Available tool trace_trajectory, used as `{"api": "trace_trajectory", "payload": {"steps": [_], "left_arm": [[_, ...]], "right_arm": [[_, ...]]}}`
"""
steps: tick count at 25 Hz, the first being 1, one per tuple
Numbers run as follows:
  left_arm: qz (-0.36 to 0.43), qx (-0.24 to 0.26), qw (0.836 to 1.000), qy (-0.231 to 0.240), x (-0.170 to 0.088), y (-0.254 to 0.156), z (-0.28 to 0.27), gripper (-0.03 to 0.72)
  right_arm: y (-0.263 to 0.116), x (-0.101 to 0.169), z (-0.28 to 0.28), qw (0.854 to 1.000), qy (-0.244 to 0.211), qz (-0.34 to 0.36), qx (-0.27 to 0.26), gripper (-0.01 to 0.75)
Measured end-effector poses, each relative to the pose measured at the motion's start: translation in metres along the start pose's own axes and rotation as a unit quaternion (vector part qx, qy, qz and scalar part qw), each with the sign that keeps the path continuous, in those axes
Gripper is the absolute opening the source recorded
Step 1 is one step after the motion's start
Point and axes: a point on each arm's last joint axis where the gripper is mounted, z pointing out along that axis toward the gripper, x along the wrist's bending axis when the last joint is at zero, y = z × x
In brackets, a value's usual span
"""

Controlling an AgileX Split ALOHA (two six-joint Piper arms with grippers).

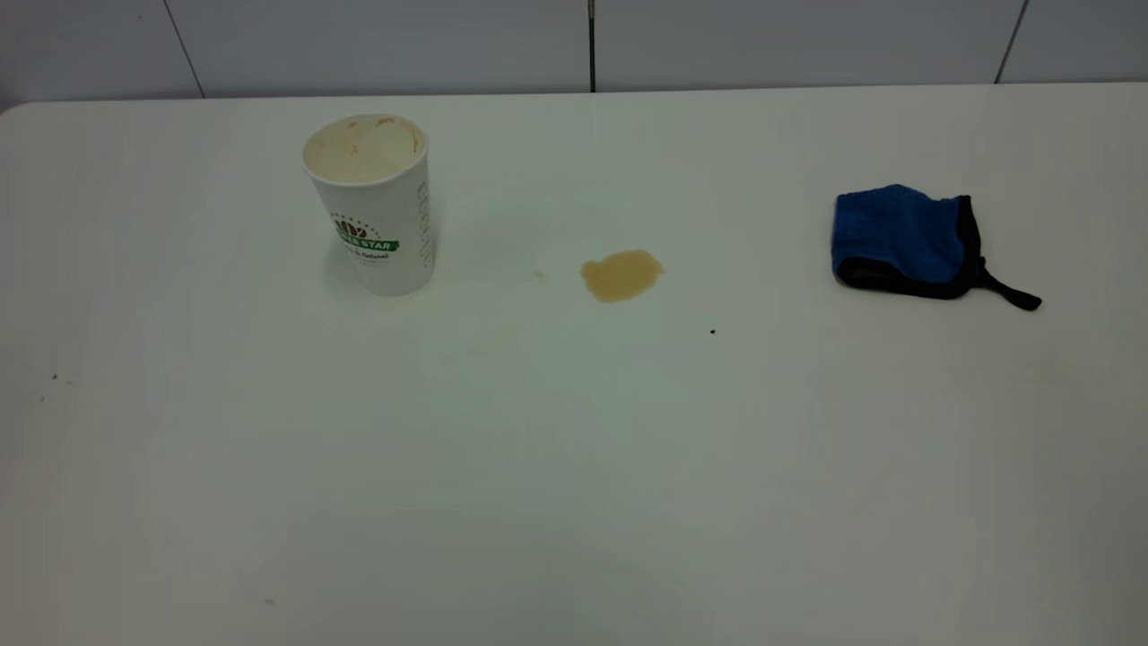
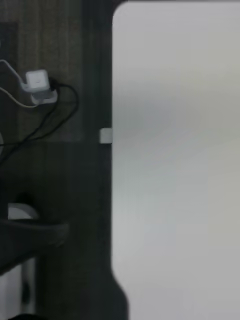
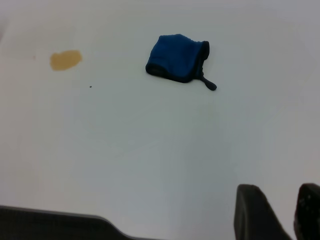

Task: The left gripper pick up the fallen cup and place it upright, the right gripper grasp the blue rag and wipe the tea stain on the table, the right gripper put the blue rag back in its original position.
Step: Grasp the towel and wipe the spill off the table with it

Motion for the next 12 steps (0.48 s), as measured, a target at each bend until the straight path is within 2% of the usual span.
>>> {"api": "trace_trajectory", "payload": {"steps": [4, 12], "left_arm": [[-0.035, -0.045, 0.998, 0.026, 0.004, -0.017, -0.006, 0.402], [-0.041, -0.113, 0.992, 0.027, 0.003, -0.042, -0.001, 0.402]], "right_arm": [[0.000, 0.000, 0.000, 1.000, 0.000, 0.000, 0.000, 0.238], [0.000, 0.000, 0.000, 1.000, 0.000, 0.000, 0.000, 0.238]]}}
